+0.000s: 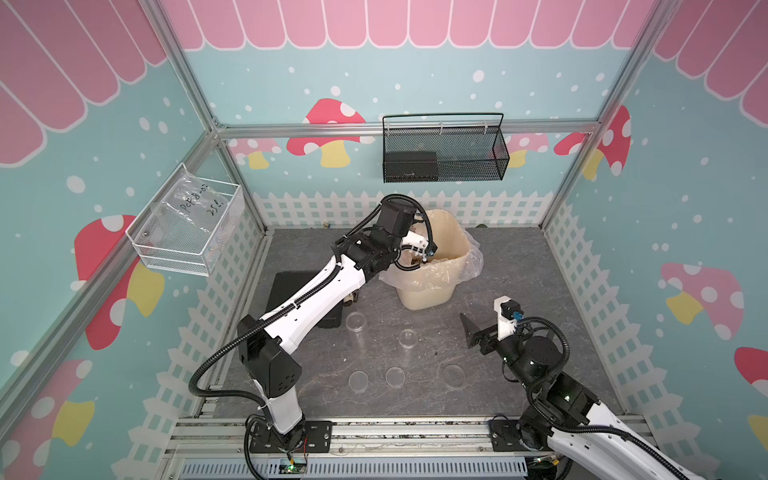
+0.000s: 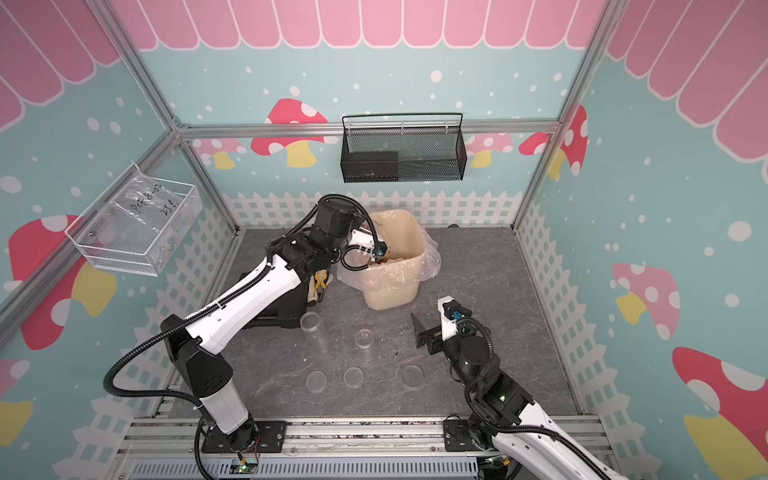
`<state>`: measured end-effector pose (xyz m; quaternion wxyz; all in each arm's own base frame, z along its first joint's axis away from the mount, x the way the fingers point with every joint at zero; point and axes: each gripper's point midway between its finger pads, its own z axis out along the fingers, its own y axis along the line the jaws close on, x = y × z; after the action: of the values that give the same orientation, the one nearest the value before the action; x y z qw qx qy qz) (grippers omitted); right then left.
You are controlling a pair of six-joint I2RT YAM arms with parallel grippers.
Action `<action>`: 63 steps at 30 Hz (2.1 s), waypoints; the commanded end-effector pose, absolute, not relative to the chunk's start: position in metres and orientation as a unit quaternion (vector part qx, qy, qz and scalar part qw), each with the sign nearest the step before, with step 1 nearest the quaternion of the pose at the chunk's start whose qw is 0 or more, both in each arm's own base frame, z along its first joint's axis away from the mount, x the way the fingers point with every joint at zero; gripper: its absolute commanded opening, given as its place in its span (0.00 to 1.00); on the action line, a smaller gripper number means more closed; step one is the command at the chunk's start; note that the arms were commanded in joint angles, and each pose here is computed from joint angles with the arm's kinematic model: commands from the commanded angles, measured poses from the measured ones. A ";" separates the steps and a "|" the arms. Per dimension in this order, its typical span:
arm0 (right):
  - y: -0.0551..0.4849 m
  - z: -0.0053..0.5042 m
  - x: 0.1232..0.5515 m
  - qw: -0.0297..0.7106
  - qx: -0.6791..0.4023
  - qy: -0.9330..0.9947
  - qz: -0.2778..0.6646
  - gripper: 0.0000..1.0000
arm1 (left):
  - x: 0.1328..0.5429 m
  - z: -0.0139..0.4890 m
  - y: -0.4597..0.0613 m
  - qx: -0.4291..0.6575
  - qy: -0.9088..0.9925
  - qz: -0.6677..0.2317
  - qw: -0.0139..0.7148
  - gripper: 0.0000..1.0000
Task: Empty the moldy dried flower tea in the jars
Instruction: Pour the moldy dried flower tea into the trash bin.
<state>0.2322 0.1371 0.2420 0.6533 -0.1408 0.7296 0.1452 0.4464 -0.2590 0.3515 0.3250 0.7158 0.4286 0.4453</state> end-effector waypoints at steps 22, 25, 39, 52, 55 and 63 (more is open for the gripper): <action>0.140 0.237 0.228 0.652 -0.140 0.727 0.164 1.00 | 0.464 0.369 -0.286 0.715 0.301 0.529 0.344 0.00; 0.140 0.238 0.228 0.653 -0.140 0.726 0.164 1.00 | 0.465 0.370 -0.288 0.714 0.295 0.531 0.348 0.00; 0.140 0.236 0.227 0.652 -0.137 0.726 0.168 1.00 | 0.459 0.372 -0.284 0.709 0.320 0.503 0.377 0.00; 0.155 0.268 0.224 0.655 -0.134 0.708 0.228 1.00 | 0.446 0.363 -0.273 0.710 0.426 0.377 0.415 0.00; 0.162 0.282 0.228 0.652 -0.132 0.708 0.238 1.00 | 0.440 0.365 -0.276 0.707 0.451 0.325 0.438 0.00; 0.192 0.333 0.250 0.650 -0.159 0.696 0.259 1.00 | 0.434 0.365 -0.276 0.692 0.491 0.248 0.468 0.00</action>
<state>0.2459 0.1824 0.3036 0.6372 -0.1524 0.7180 0.2350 0.4497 -0.2748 0.3484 0.4373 0.7027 0.4747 0.2994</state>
